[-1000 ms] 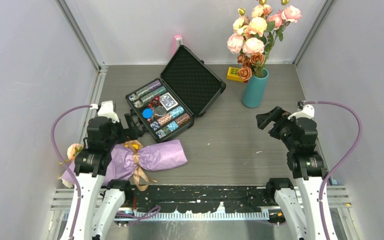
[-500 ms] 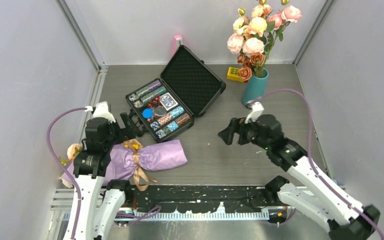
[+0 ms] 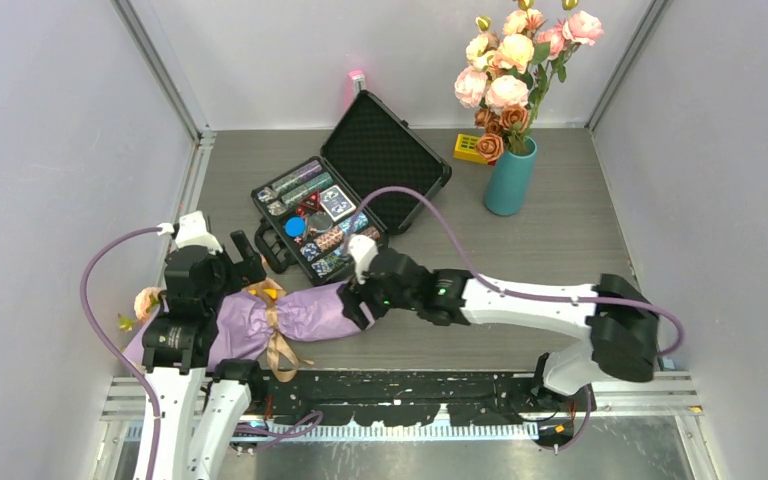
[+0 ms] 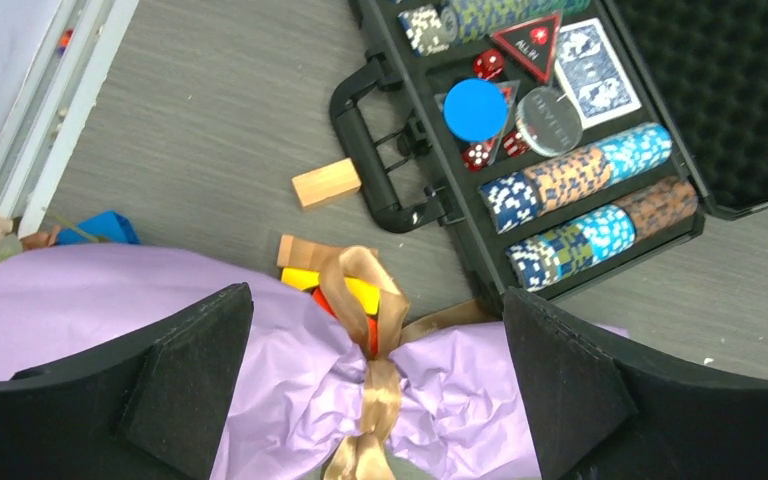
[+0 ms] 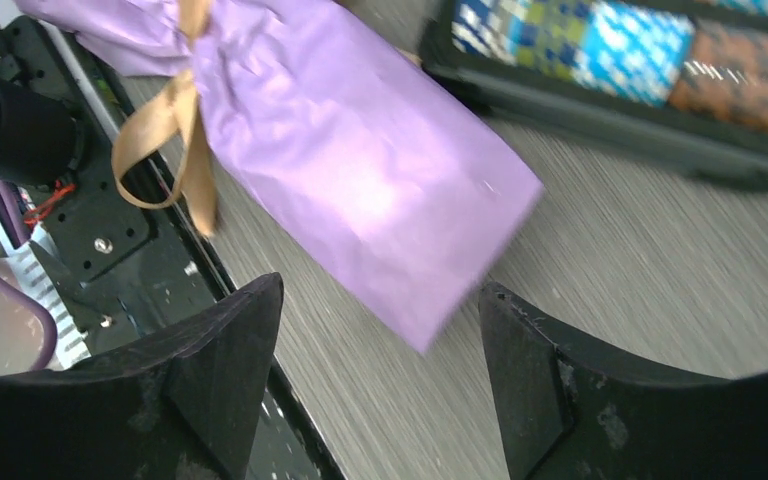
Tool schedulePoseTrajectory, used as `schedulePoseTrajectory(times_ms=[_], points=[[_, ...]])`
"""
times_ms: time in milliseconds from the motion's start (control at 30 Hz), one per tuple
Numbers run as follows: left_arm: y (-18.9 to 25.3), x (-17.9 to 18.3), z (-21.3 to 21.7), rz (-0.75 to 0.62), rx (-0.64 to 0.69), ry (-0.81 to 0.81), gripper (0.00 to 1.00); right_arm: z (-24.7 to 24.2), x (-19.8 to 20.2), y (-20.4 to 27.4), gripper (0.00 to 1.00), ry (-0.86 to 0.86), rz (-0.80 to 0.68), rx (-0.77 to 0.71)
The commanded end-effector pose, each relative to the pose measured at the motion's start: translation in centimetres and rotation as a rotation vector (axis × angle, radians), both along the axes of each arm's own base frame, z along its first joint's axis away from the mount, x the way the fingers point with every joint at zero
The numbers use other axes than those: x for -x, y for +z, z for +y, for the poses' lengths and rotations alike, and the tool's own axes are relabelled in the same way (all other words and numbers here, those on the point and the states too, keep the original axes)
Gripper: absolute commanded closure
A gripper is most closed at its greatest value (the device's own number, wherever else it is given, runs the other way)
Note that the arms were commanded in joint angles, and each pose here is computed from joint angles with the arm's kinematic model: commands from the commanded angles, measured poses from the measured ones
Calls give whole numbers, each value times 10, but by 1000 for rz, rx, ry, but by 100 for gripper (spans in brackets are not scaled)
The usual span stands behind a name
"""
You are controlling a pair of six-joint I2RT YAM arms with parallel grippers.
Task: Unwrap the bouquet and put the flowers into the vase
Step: Pick up the fake flower from the corner of the board.
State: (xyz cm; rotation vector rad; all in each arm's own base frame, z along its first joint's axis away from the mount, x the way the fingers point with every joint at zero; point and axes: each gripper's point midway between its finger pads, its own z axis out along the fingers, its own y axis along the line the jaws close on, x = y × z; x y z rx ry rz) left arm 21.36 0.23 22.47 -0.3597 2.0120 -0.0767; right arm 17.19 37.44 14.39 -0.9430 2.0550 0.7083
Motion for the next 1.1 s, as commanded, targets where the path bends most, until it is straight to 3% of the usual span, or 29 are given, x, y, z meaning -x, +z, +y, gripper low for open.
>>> schedulePoseTrajectory(times_ms=[0,133,433,800,1067], points=[[-8,13,14,39,-56,50,0,60,-4,45,24,116,-140,-107],[-2,9,3,-27,2,14,0,97,-3,43,25,207,-151,-147],[-6,10,-1,-4,21,2,0,157,-10,16,25,317,-126,-131],[-2,13,1,-31,15,11,0,181,-18,-21,19,345,-77,-100],[-2,13,0,-29,16,9,0,177,2,-40,18,357,46,-115]])
